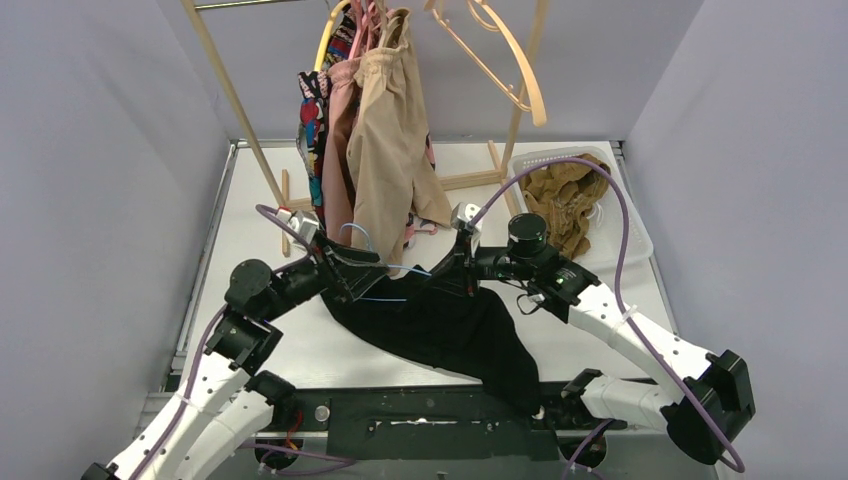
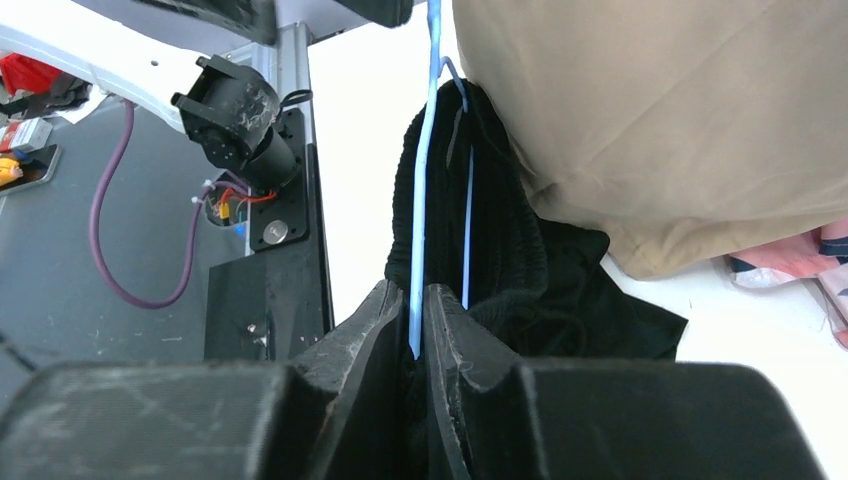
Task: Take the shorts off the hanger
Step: Adjust the hanger at the center of the board.
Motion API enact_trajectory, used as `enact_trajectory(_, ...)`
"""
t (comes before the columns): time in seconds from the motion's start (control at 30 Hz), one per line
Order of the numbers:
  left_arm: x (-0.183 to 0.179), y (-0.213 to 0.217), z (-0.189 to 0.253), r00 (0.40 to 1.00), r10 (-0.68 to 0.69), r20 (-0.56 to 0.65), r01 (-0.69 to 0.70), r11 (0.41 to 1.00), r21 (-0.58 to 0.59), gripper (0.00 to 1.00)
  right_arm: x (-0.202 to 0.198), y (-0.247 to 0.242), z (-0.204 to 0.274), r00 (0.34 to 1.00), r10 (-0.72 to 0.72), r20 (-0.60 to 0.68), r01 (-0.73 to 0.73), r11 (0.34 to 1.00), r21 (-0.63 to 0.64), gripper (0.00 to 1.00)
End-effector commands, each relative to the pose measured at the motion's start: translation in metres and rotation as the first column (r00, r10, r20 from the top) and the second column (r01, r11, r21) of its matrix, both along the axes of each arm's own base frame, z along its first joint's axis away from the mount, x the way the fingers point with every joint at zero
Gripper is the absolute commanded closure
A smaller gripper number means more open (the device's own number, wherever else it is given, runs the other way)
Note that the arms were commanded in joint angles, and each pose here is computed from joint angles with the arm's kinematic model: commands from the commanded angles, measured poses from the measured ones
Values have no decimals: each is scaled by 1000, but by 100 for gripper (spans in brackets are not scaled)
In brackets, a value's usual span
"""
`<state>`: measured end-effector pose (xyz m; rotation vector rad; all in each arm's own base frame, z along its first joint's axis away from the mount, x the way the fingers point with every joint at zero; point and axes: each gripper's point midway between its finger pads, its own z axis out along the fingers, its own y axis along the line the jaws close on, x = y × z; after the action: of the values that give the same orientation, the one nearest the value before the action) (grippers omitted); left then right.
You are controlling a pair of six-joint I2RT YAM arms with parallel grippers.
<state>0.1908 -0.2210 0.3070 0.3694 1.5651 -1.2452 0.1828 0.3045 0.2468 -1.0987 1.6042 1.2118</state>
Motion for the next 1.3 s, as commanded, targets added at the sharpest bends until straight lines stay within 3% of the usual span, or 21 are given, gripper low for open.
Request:
enact_trajectory(0.0,23,10,4,981,195,3,-195,980,38,59,9,12,54,993,-31,116,18,994,110,100)
enact_trajectory(0.07,31,16,0,963,268,-20,-267,963,43,65,9,13,53,993,-37,111,25,994,105,100)
enact_trajectory(0.3,34,24,1,941,335,-56,-334,942,25,65,11,12,50,993,-76,94,68,994,89,100)
enact_trajectory(0.4,32,28,12,937,345,-48,-344,939,26,60,13,12,49,992,-90,90,82,993,83,100)
enact_trajectory(0.5,37,37,8,920,392,-20,-388,916,101,51,11,13,49,993,-85,80,78,993,84,100)
enact_trajectory(0.63,42,28,8,930,366,-23,-363,927,93,50,6,15,50,994,-65,85,57,994,91,100)
enact_trajectory(0.73,43,13,15,950,311,-34,-310,950,39,56,4,15,50,995,-56,78,50,995,82,100)
enact_trajectory(0.97,51,8,9,948,314,-56,-309,948,79,76,1,11,50,993,-71,95,63,995,82,100)
enact_trajectory(1.17,48,15,11,941,337,-37,-334,940,61,100,3,11,49,992,-84,89,78,994,74,100)
enact_trajectory(1.27,46,15,10,943,331,-40,-328,942,66,98,1,11,48,994,-71,81,66,996,66,100)
